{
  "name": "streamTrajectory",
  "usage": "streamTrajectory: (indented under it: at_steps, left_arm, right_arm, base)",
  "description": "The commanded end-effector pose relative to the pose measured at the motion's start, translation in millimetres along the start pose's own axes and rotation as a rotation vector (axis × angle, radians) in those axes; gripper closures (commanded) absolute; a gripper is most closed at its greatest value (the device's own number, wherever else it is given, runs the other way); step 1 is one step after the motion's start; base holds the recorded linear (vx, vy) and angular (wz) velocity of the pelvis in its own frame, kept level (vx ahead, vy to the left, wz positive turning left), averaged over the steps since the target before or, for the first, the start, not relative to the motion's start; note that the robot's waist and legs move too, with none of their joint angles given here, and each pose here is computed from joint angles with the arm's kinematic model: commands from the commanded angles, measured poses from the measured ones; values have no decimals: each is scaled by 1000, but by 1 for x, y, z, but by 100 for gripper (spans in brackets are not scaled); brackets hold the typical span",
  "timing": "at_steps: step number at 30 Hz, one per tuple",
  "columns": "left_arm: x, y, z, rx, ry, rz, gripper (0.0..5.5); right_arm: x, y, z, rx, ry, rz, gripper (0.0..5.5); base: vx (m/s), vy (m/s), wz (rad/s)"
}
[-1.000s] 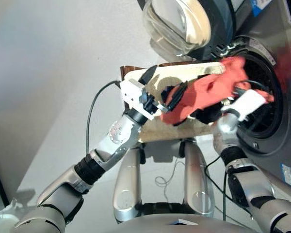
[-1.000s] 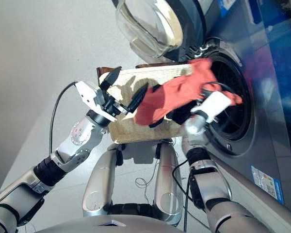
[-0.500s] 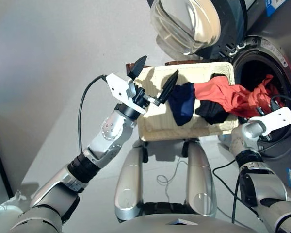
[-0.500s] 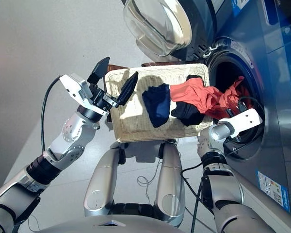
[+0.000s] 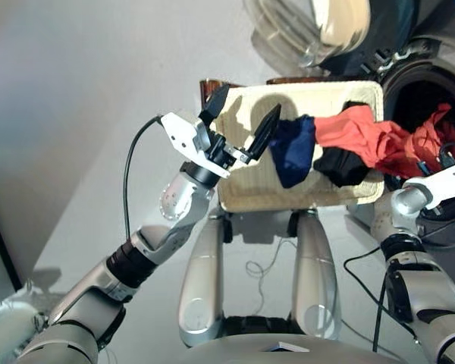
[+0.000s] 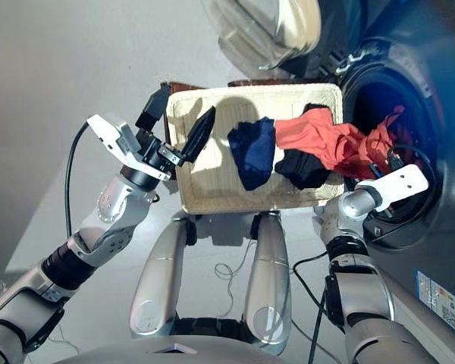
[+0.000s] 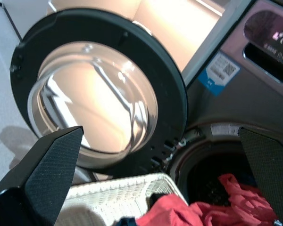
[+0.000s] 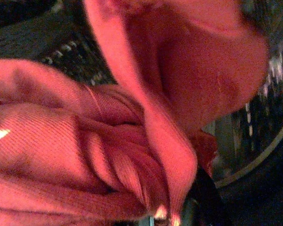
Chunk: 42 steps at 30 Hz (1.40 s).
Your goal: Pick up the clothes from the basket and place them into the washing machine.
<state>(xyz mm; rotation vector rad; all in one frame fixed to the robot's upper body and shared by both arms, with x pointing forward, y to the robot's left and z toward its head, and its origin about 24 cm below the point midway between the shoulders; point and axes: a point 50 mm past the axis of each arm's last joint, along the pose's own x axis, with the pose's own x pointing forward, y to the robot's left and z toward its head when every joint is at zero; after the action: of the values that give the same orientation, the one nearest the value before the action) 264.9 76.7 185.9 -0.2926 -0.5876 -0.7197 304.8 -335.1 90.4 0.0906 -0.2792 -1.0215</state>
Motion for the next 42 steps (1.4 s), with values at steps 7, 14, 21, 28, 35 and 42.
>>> streamTrajectory:
  at_steps: [7, 14, 21, 28, 35, 42]
  left_arm:
    - [11, -22, 37, -14, -214, -53, 0]
    - [11, -18, 38, -2, -221, -22, 0]
    - [7, -13, 43, 23, -227, -6, 0]
    - [4, -9, 47, 52, -221, 11, 0]
    - [-2, -5, 52, 87, -221, 25, 0]
    - [-8, -2, 55, 119, -190, 1, 0]
  right_arm:
    - [35, 9, 30, -167, -32, 113, 550]
    - [45, 16, 45, -163, -45, 112, 550]
    - [59, 5, 53, -154, -16, 66, 550]
    - [78, -22, 74, 46, -8, -122, 550]
    - [96, -58, 105, 84, -96, -241, 550]
    - [114, -107, 158, 169, -209, -408, 550]
  base:
    - [0, 0, 0]
    - [0, 0, 0]
    - [0, 0, 0]
    - [0, 0, 0]
    - [0, 0, 0]
    - [0, 0, 0]
